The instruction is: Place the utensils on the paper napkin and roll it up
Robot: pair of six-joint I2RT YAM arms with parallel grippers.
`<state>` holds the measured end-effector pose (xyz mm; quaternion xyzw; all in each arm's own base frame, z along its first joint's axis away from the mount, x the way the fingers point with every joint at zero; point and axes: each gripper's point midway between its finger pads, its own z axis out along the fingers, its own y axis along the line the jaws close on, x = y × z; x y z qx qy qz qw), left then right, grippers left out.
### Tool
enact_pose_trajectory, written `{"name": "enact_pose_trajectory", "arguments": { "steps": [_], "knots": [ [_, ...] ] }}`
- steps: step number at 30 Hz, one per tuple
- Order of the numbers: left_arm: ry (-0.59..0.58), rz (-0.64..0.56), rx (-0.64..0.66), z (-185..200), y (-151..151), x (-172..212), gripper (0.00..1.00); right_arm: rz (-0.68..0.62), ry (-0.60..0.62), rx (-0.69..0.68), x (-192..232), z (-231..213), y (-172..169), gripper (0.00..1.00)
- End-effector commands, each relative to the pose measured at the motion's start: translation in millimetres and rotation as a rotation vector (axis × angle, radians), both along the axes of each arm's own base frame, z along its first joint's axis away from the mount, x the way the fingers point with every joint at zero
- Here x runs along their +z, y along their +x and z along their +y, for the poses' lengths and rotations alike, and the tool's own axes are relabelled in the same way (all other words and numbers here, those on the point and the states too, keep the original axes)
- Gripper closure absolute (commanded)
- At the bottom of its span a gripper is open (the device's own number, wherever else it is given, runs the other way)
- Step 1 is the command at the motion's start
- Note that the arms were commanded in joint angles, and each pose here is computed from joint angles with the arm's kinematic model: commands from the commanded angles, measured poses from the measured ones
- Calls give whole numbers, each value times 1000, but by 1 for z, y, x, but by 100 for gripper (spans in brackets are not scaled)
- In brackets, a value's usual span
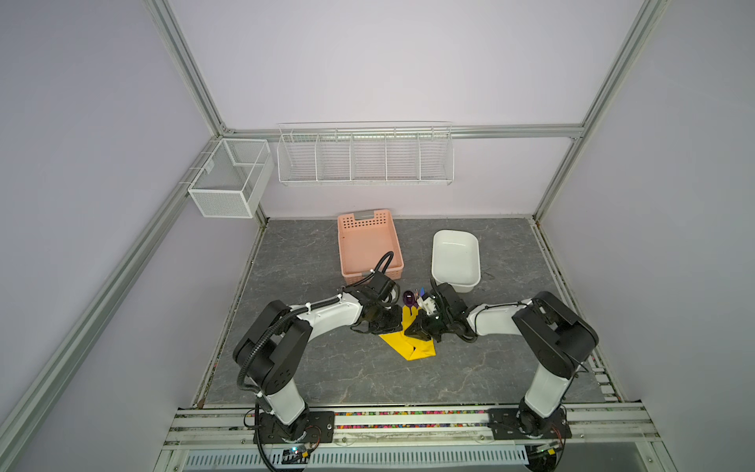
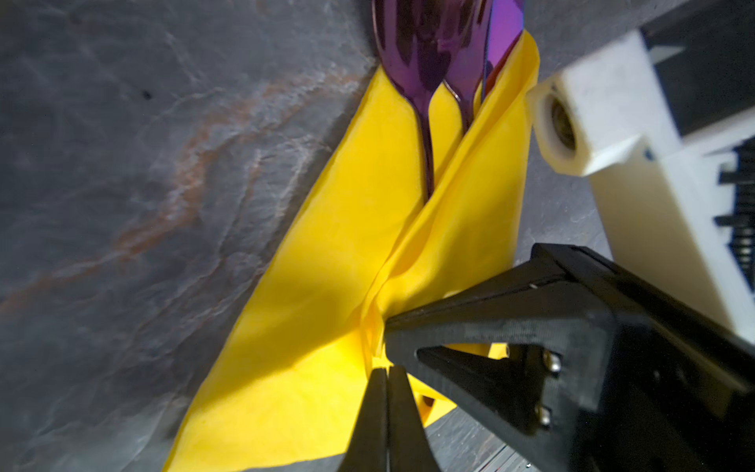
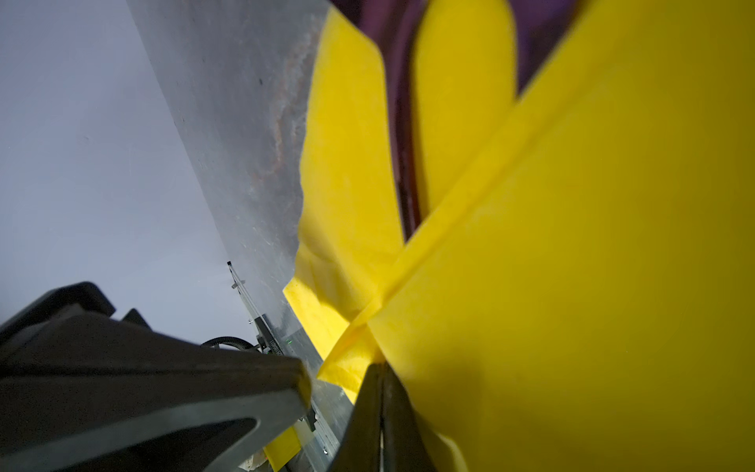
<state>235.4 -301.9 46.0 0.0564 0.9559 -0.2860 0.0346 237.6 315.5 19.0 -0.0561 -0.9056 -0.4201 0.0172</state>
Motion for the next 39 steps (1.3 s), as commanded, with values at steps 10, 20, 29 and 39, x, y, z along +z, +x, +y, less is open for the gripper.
{"name": "enact_pose_trajectory", "arguments": {
  "steps": [10, 20, 29, 39],
  "knots": [
    [-25, 34, -25, -18, 3, -6, 100, 92, -103, -4, -28, -12, -18, 93],
    [78, 78, -14, -2, -4, -28, 100, 60, -71, 7, -8, -7, -16, 93],
    [110, 86, -14, 4, -7, -35, 100, -13, -85, 19, 33, -25, -24, 87],
    [116, 90, -15, 5, -7, -37, 100, 20, -151, 34, 32, -66, -64, 90]
  ]
}}
